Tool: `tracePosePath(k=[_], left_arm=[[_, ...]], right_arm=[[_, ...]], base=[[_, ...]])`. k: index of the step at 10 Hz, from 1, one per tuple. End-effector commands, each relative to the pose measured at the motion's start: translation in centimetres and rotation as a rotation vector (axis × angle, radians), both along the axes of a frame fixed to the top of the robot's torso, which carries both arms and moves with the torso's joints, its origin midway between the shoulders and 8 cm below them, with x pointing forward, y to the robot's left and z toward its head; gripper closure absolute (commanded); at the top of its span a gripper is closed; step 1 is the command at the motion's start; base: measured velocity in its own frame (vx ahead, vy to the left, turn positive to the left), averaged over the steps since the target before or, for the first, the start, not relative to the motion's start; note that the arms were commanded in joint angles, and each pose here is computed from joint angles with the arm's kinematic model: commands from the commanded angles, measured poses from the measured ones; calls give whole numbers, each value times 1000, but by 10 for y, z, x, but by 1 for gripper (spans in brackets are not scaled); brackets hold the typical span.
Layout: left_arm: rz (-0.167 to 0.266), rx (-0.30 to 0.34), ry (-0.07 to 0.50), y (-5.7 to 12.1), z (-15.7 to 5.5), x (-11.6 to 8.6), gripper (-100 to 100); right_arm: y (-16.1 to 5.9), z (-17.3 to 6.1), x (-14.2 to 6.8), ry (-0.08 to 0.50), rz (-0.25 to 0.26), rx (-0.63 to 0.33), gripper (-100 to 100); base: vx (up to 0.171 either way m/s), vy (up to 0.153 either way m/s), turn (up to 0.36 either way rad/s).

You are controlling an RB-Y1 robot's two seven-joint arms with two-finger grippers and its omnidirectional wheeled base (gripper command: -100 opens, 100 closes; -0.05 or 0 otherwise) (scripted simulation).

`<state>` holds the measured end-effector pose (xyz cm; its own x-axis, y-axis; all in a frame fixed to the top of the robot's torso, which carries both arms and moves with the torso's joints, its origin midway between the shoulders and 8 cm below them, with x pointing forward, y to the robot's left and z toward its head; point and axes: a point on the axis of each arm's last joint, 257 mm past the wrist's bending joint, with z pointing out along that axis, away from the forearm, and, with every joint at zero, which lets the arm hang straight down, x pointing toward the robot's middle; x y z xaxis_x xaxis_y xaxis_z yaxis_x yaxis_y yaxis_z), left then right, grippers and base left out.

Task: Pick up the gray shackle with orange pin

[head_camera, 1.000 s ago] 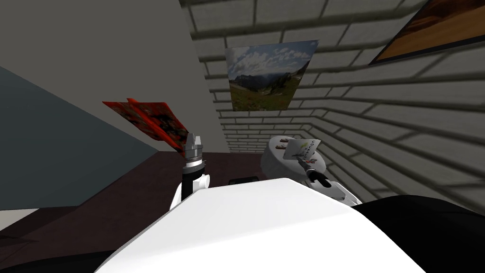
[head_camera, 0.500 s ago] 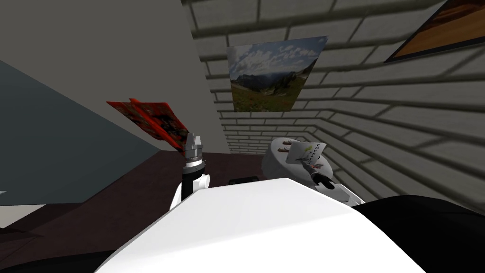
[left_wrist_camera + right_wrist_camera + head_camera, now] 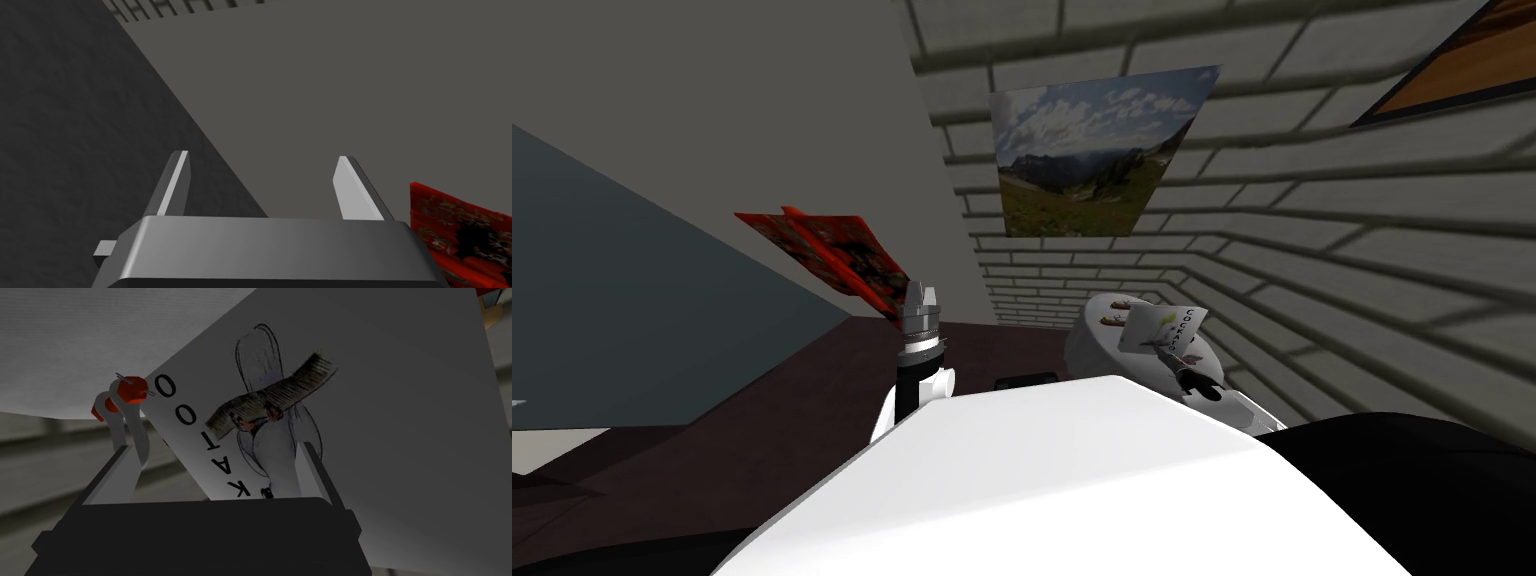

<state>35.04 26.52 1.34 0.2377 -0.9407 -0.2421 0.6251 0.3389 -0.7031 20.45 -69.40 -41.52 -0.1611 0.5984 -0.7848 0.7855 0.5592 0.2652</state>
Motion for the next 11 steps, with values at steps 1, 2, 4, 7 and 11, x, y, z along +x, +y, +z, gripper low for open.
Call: tracePosePath(k=[1, 2, 4, 7, 11], left_arm=[[0, 0, 0, 0, 0, 0, 0], [0, 0, 0, 0, 0, 0, 0], [0, 0, 0, 0, 0, 0, 0], [0, 0, 0, 0, 0, 0, 0], [0, 0, 0, 0, 0, 0, 0]], right_arm=[[-11, -7, -13, 49, -16, -17, -100], [-11, -7, -13, 49, -16, -17, -100], [-32, -18, -42, 154, -46, -56, -100], [-46, -26, -68, 237, -70, -82, -100], [-51, -29, -77, 270, -81, -92, -100]], base=[[58, -47, 21], [51, -40, 21], [78, -89, 30], [84, -90, 12], [32, -69, 0]])
